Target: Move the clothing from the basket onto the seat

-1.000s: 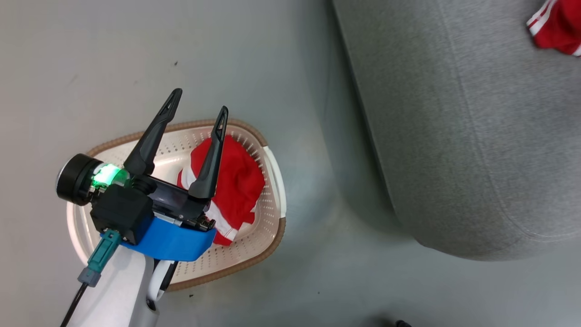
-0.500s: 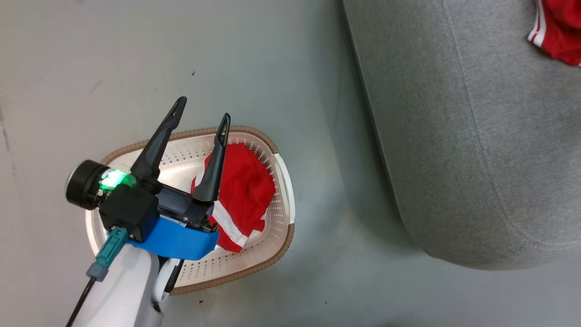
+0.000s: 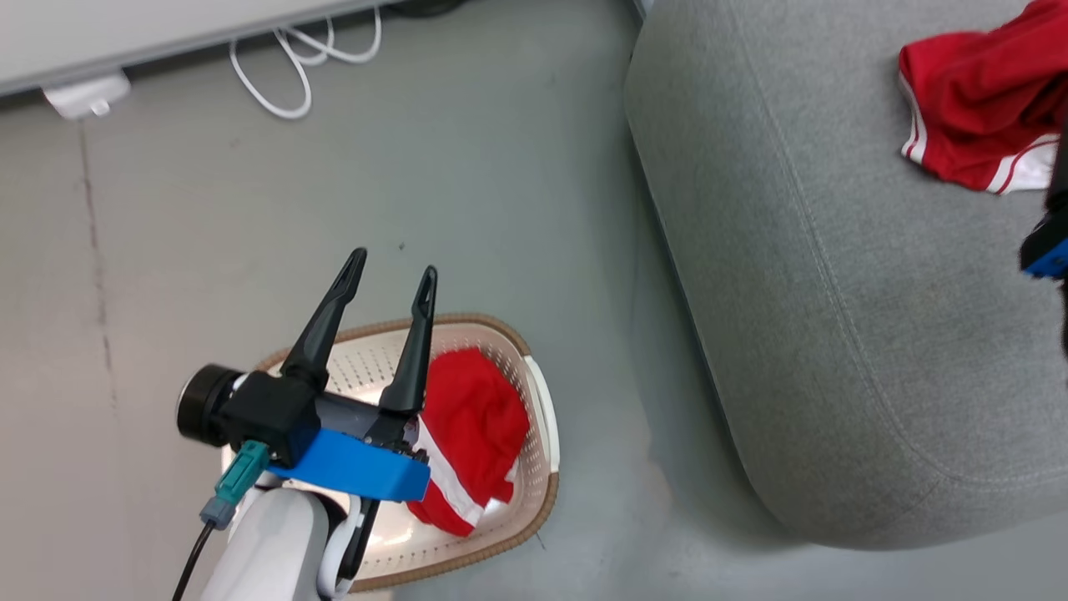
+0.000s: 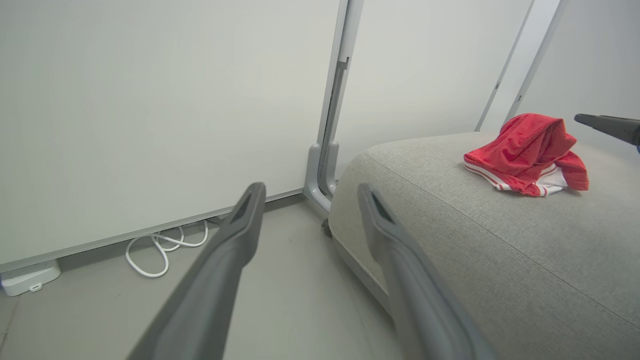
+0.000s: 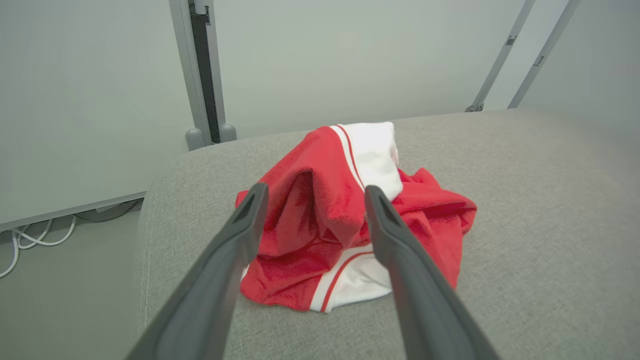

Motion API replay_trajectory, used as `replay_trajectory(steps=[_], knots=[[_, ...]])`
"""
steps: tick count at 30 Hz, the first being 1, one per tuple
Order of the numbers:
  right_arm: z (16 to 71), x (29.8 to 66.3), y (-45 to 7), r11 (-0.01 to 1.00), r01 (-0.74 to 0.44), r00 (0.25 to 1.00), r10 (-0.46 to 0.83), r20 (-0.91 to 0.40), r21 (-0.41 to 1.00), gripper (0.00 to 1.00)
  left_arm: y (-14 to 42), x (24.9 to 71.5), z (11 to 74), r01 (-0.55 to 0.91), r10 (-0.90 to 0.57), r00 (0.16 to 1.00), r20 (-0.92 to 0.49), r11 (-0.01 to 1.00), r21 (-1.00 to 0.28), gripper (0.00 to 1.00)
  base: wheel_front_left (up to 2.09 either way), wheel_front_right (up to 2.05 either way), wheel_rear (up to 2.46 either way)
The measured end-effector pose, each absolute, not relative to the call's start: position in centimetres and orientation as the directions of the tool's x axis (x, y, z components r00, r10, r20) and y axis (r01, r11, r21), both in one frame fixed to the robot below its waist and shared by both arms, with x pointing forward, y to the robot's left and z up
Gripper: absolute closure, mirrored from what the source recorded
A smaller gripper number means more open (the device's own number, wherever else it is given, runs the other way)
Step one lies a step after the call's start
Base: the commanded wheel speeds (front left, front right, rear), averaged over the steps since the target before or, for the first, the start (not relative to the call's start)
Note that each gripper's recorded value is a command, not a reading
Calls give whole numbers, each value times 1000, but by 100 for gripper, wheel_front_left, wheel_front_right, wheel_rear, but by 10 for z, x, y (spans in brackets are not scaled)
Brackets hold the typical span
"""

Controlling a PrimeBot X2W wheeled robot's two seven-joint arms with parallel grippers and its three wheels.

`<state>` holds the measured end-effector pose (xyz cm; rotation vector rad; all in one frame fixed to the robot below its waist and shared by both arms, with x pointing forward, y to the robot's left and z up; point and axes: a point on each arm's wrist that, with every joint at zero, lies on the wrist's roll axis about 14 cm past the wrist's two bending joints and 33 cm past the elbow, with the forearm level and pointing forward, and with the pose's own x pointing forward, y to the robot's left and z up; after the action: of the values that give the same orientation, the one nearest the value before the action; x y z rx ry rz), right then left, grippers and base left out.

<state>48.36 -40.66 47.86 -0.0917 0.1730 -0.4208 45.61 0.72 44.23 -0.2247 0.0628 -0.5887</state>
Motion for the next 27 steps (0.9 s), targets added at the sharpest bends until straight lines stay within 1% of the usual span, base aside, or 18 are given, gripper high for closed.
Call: replay_trajectory(steps=[3, 8, 11, 12, 16, 17, 22, 27], knots=[[486, 479, -380, 932, 339, 928, -353, -117, -125, 0, 20, 449, 452, 507, -518, 855, 8, 834, -220, 0, 0, 0, 0], [499, 469, -326, 968, 235, 970, -239, -44, -86, 0, 41, 436, 463, 441, -450, 893, 8, 871, -216, 0, 0, 0, 0], [503, 455, -295, 982, 180, 983, -181, -11, -49, 0, 56, 427, 466, 393, -402, 916, 0, 895, -211, 0, 0, 0, 0], [503, 455, -295, 982, 180, 983, -181, -11, -49, 0, 56, 427, 466, 393, -402, 916, 0, 895, -211, 0, 0, 0, 0], [503, 429, -254, 995, 97, 995, -96, 12, -25, 0, 78, 411, 472, 327, -334, 943, 1, 922, -208, 0, 0, 0, 0], [503, 429, -254, 995, 97, 995, -96, 12, -25, 0, 78, 411, 472, 327, -334, 943, 1, 922, -208, 0, 0, 0, 0], [509, 403, -218, 1000, 18, 999, -17, 33, -21, 0, 107, 390, 479, 245, -249, 969, 8, 948, -202, 0, 0, 0, 0], [515, 392, -203, 1000, -14, 999, 14, 48, -11, 0, 127, 376, 479, 189, -192, 981, 4, 963, -193, 0, 0, 0, 0]])
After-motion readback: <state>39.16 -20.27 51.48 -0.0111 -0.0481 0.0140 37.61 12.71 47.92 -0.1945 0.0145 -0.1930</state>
